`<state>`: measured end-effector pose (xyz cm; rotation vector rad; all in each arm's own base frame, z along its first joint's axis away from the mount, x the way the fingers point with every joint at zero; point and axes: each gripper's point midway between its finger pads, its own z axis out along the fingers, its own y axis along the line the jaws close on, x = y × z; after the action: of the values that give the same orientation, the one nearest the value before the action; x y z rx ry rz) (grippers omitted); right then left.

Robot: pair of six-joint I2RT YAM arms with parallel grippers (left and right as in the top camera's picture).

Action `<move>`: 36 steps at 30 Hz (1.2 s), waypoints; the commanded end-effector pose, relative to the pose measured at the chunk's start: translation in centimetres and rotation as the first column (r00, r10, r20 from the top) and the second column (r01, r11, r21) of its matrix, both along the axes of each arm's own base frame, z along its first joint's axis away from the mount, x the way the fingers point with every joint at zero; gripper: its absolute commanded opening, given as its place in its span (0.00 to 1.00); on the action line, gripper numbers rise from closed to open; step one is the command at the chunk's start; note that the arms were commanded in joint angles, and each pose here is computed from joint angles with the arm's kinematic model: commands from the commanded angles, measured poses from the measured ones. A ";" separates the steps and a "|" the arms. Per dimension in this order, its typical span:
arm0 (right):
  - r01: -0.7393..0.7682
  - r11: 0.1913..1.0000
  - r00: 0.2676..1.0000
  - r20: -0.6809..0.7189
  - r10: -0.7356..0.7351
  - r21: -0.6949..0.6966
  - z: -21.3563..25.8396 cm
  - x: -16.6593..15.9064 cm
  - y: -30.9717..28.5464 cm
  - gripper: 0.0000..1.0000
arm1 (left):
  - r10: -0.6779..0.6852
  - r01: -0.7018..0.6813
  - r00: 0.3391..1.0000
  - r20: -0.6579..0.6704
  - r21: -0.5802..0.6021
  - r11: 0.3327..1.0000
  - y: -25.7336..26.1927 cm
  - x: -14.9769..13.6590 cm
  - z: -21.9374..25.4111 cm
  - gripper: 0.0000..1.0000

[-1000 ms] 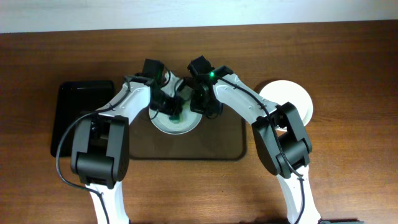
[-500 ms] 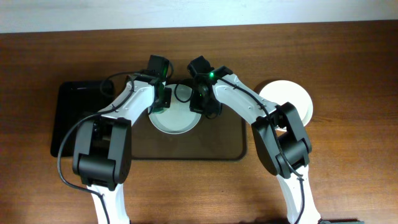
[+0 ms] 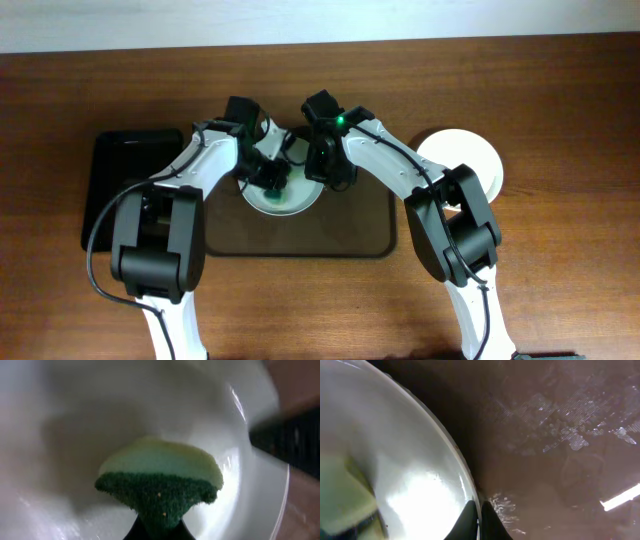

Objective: Clean dirty plates on tray and stack at the side
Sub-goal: 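Scrub the plate surface with the sponge in the left gripper, then continue wiping the plate with the sponge, then lift the sponge away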

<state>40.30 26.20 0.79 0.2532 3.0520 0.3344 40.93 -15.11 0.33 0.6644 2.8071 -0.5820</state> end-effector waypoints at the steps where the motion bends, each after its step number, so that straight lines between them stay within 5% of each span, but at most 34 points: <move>1: 0.013 0.998 0.999 -0.029 -0.015 -0.064 -1.7 -0.6 -1.3 0.04 | 0.299 -0.288 0.953 -0.046 0.172 0.942 5.5 1.1 -6.0 0.00; 7: 0.013 0.998 0.999 -0.028 -0.015 -0.064 -1.7 -0.6 -1.3 0.04 | 0.500 -0.495 0.865 0.027 0.193 0.847 10.0 3.8 -7.1 0.00; 13: 0.013 0.998 1.000 -0.028 -0.015 -0.064 -1.7 -0.6 -1.3 0.04 | 0.534 -0.478 0.831 -0.155 0.294 0.828 10.5 -1.1 -7.9 0.00; 16: 0.013 0.998 1.000 -0.027 -0.015 -0.063 -1.7 -0.6 -1.2 0.04 | 0.398 -0.338 0.868 -0.298 0.234 0.911 8.6 -4.2 -7.4 0.00; 18: 0.013 0.998 1.000 -0.027 -0.015 -0.063 -1.7 -0.6 -1.2 0.04 | 0.183 -0.182 0.904 -0.386 0.039 0.983 5.6 -6.3 -6.0 0.00; 22: 0.013 0.998 1.000 -0.027 -0.015 -0.063 -1.7 -0.6 -1.2 0.04 | 0.028 -0.095 0.933 -0.359 -0.170 0.981 2.9 -6.3 -4.4 0.00; 24: 0.013 0.998 1.000 -0.027 -0.015 -0.063 -1.7 -0.6 -1.2 0.04 | 0.027 -0.089 0.950 -0.312 -0.185 0.979 2.7 -5.2 -4.5 0.00; 28: 0.013 0.998 1.000 -0.027 -0.015 -0.063 -1.7 -0.6 -1.2 0.04 | 0.266 -0.269 0.941 -0.210 0.015 0.963 5.7 -1.1 -6.5 0.00; 33: 0.013 0.998 1.000 -0.027 -0.015 -0.063 -1.7 -0.6 -1.2 0.04 | 0.566 -0.546 0.824 -0.019 0.243 0.802 10.9 2.5 -7.6 0.00; 36: 0.013 0.998 1.000 -0.026 -0.015 -0.063 -1.7 -0.6 -1.2 0.04 | 0.651 -0.621 0.758 0.037 0.343 0.705 13.2 2.1 -7.8 0.00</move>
<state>40.11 26.33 0.78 0.2488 3.0581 0.3375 46.48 -10.50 0.25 0.0616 2.7593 -0.6391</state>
